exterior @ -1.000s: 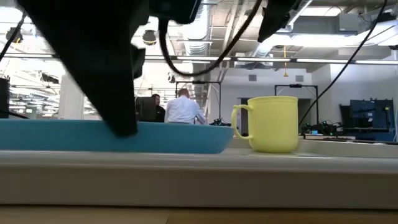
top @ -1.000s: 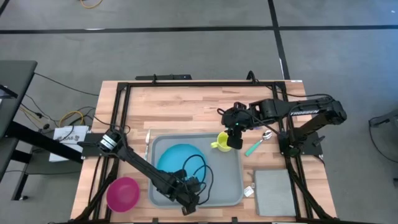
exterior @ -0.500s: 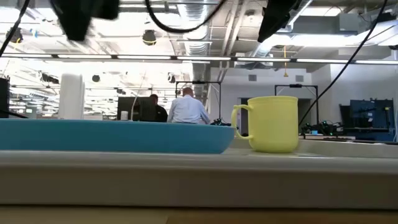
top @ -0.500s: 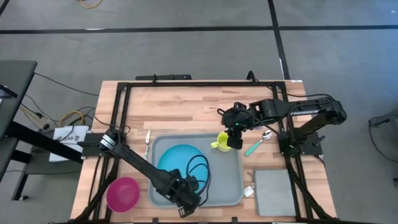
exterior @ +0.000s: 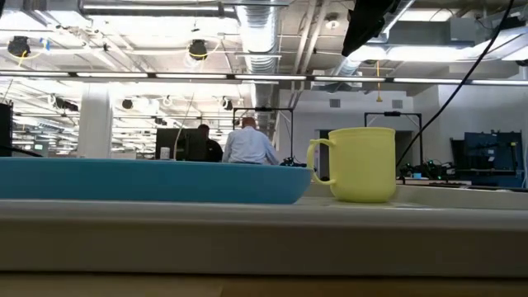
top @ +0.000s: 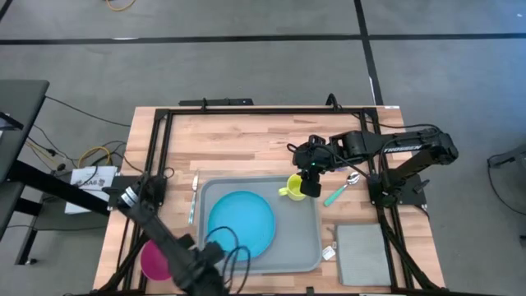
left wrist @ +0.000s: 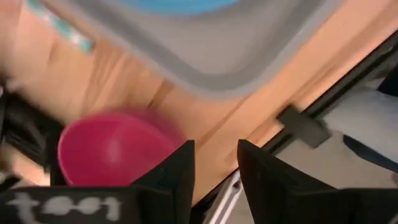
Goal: Set up tray
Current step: Put the pink bowl on top of the blue plate on the gray tray
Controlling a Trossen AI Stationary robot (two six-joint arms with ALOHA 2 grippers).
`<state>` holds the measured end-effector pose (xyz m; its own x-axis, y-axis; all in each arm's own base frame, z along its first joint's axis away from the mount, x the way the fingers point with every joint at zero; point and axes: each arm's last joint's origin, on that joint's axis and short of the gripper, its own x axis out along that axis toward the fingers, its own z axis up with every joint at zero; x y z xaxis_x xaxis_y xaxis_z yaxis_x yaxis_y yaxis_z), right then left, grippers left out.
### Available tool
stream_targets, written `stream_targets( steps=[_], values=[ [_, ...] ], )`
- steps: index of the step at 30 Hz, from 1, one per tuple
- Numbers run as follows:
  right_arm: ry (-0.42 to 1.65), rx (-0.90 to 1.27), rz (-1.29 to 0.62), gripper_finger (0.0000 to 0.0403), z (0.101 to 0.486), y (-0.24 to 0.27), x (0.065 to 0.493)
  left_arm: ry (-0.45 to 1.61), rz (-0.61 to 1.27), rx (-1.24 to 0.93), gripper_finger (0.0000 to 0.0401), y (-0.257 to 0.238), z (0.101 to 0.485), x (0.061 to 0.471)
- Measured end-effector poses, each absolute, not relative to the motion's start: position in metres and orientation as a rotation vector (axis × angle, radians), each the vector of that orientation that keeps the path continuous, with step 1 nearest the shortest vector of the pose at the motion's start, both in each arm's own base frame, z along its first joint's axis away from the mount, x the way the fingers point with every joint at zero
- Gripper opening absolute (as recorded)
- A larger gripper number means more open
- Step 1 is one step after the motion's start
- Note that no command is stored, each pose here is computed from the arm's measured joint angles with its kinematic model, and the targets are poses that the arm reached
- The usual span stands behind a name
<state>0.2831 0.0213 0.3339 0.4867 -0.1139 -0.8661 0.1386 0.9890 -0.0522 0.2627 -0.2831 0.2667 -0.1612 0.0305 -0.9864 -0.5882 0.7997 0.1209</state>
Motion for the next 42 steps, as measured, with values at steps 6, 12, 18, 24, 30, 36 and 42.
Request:
stream_targets(
  steps=[6, 12, 18, 24, 30, 36, 42],
  values=[
    [1.051, 0.026, -0.154, 0.0143, 0.334, 0.021, 0.283, 1.642, 0.619, -0.473, 0.011, -0.303, 0.266, 0.24],
    [1.051, 0.025, -0.153, 0.0143, 0.334, 0.021, 0.283, 1.605, 0.655, -0.445, 0.011, -0.313, 0.262, 0.221],
    [1.052, -0.007, -0.134, 0.0143, 0.334, 0.021, 0.283, 1.563, 0.793, -0.487, 0.011, -0.319, 0.25, 0.206],
    [1.055, -0.044, -0.113, 0.0143, 0.334, 0.021, 0.283, 1.553, 0.886, -0.461, 0.011, -0.312, 0.233, 0.194],
    [1.055, -0.046, -0.112, 0.0143, 0.334, 0.021, 0.283, 1.452, 0.824, -0.509, 0.011, -0.303, 0.24, 0.196],
    [1.055, -0.046, -0.112, 0.0143, 0.334, 0.021, 0.283, 1.442, 0.839, -0.519, 0.011, -0.302, 0.245, 0.191],
    [1.055, -0.046, -0.112, 0.0143, 0.334, 0.021, 0.283, 1.407, 0.884, -0.601, 0.011, -0.306, 0.245, 0.19]
  ],
)
